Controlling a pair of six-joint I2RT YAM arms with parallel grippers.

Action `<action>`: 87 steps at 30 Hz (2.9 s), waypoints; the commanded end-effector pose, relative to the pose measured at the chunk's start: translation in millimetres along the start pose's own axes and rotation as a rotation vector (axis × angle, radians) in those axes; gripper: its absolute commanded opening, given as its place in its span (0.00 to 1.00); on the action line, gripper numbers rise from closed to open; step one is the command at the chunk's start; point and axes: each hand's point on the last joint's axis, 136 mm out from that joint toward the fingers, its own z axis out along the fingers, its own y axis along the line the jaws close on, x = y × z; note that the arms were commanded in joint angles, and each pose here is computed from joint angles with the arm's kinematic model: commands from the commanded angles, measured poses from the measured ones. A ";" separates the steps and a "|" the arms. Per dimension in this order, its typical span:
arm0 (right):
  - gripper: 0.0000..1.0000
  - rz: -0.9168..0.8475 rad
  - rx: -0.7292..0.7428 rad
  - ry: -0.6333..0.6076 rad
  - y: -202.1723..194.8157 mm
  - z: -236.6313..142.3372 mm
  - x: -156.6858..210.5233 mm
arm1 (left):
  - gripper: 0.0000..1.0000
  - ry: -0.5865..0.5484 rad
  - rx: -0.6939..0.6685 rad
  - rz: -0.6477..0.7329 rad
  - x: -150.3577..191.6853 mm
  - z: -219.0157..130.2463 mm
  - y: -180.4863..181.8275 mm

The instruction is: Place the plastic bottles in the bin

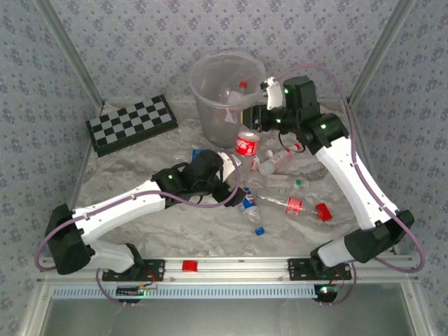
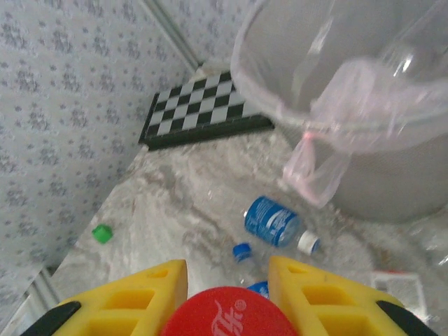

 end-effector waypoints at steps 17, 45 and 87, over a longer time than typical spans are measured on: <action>0.02 -0.161 0.201 -0.762 -45.6 -45.1 -228.1 | 0.97 -0.109 -0.329 -0.422 40.0 -69.1 88.8; 0.20 -0.016 0.381 -0.022 -180.0 185.0 -63.1 | 0.91 -0.080 -0.412 -0.678 71.3 -70.2 115.5; 1.00 0.249 0.443 -0.027 -171.8 -73.9 66.2 | 0.93 -0.026 -0.248 -1.168 57.1 24.4 93.8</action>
